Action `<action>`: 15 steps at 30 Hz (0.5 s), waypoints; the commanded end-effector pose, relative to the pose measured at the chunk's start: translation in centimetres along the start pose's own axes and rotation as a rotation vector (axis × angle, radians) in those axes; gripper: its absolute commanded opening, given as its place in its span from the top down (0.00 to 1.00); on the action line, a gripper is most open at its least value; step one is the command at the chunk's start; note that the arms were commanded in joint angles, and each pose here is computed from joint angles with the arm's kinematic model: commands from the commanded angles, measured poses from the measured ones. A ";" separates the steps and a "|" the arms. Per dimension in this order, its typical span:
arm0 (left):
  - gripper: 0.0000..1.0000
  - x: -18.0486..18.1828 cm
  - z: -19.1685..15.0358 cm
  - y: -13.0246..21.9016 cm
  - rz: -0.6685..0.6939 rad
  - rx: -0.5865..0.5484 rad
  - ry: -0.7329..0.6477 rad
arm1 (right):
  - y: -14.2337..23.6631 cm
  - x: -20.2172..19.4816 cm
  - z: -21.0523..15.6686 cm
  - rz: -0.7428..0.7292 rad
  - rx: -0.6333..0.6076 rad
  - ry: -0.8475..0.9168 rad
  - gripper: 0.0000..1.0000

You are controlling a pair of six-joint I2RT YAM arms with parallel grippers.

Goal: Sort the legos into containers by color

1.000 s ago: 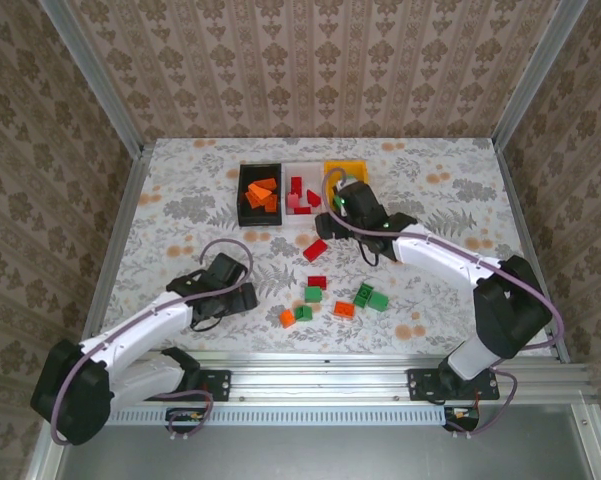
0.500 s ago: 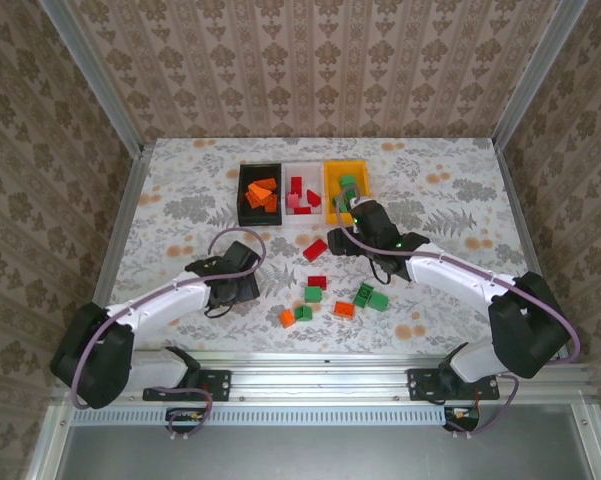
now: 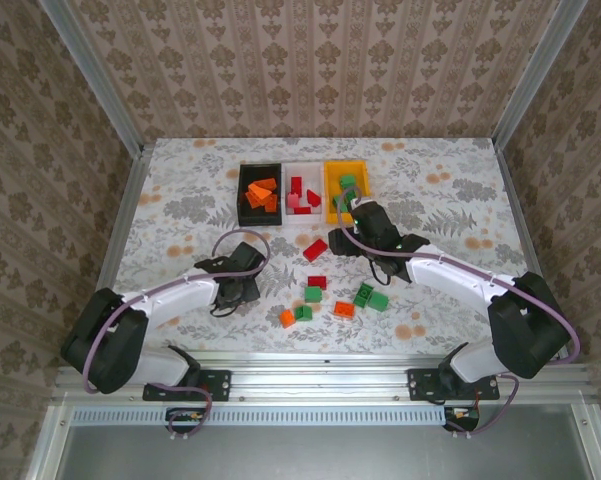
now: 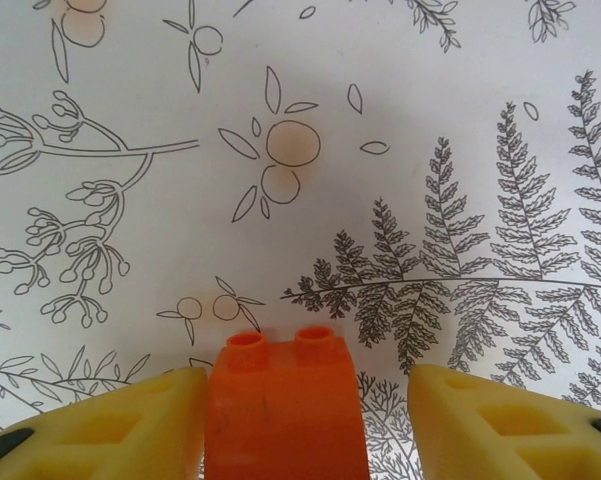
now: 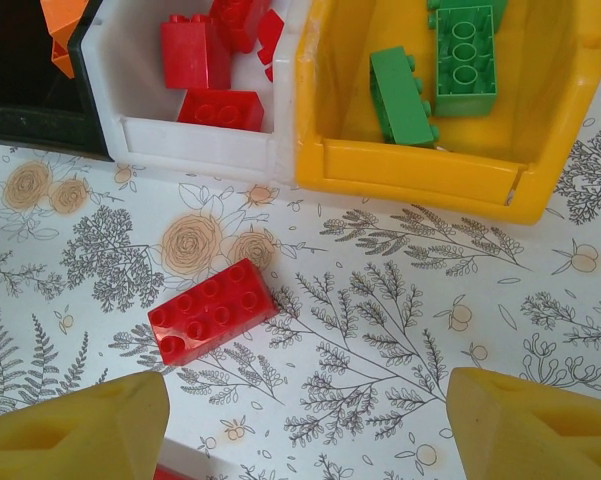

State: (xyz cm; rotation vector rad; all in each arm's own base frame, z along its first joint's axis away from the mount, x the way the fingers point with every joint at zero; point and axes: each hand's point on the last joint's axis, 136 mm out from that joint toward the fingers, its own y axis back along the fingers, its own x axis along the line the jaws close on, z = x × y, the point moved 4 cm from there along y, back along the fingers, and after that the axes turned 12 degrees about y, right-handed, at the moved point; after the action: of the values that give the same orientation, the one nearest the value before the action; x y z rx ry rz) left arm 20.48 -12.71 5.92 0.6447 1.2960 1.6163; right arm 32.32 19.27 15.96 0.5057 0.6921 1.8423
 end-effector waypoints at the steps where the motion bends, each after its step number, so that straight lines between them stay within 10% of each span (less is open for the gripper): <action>1: 0.49 0.7 -0.4 -0.4 0.026 -0.005 0.002 | 0.8 -0.2 0.3 0.000 -0.034 -0.027 0.26; 15: 0.75 -0.6 1.0 0.4 0.015 -0.056 -0.071 | 0.8 -0.2 0.2 0.000 -0.038 -0.033 0.28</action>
State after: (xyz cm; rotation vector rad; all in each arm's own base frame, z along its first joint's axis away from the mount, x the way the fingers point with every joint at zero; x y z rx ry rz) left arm 20.44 -12.43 5.46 0.6786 1.2539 1.6294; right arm 32.12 19.13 16.08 0.5152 0.6732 1.8395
